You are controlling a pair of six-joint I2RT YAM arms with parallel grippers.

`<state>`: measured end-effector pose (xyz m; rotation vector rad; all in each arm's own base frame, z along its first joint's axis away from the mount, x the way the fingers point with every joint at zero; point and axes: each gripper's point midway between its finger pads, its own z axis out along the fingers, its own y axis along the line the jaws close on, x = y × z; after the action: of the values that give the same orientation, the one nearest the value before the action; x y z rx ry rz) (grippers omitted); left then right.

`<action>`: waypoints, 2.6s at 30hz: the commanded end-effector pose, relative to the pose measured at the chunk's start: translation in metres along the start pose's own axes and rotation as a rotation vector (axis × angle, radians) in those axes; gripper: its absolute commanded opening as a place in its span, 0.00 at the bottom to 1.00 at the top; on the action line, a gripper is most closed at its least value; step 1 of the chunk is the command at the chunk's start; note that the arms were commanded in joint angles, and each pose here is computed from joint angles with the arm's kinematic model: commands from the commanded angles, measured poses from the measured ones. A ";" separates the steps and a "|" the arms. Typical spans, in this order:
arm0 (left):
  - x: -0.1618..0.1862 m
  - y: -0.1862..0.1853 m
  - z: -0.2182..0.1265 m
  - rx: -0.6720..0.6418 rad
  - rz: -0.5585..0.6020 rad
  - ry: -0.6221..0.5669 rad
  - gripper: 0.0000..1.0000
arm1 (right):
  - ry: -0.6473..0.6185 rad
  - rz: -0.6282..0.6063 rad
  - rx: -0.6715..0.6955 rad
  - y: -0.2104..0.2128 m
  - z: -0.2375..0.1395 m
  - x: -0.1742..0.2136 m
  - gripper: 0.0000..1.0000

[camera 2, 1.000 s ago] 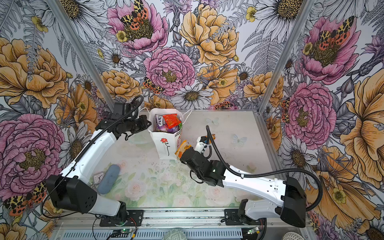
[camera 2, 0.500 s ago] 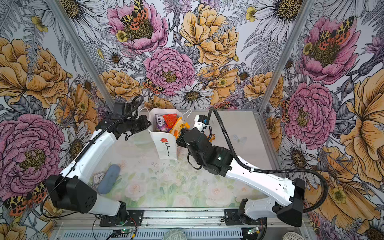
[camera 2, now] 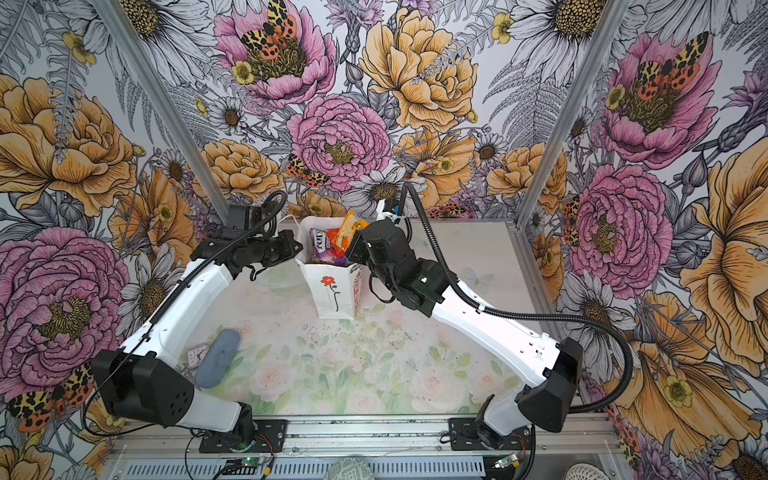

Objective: Place the snacks into the paper bag
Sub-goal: 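Lift the yellow-orange packet with the right gripper and carry it over the bag, then lower the packet into the paper bag and open the right gripper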

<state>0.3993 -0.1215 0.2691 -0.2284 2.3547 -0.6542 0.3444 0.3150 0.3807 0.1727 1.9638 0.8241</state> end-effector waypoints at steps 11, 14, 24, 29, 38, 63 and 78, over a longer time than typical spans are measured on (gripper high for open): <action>-0.016 -0.012 -0.021 0.050 0.032 -0.074 0.04 | 0.145 -0.085 0.028 -0.007 0.065 0.002 0.00; -0.015 -0.012 -0.021 0.052 0.031 -0.072 0.04 | 0.172 -0.075 0.036 -0.011 0.079 0.010 0.00; -0.015 -0.012 -0.020 0.056 0.026 -0.069 0.03 | 0.319 -0.047 0.025 -0.014 0.119 0.046 0.00; -0.016 -0.013 -0.022 0.056 0.027 -0.074 0.03 | 0.355 -0.051 0.066 -0.025 0.130 0.060 0.00; -0.015 -0.014 -0.022 0.063 0.028 -0.073 0.03 | 0.421 -0.108 0.178 -0.050 0.137 0.077 0.00; -0.015 -0.015 -0.023 0.061 0.034 -0.075 0.03 | 0.338 -0.172 0.147 -0.030 0.123 0.040 0.17; -0.016 -0.014 -0.023 0.059 0.032 -0.077 0.04 | 0.312 -0.207 0.073 -0.008 0.099 0.020 0.34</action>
<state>0.3984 -0.1199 0.2693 -0.2328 2.3570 -0.6593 0.4265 0.3708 0.2864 -0.0982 2.3446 0.6189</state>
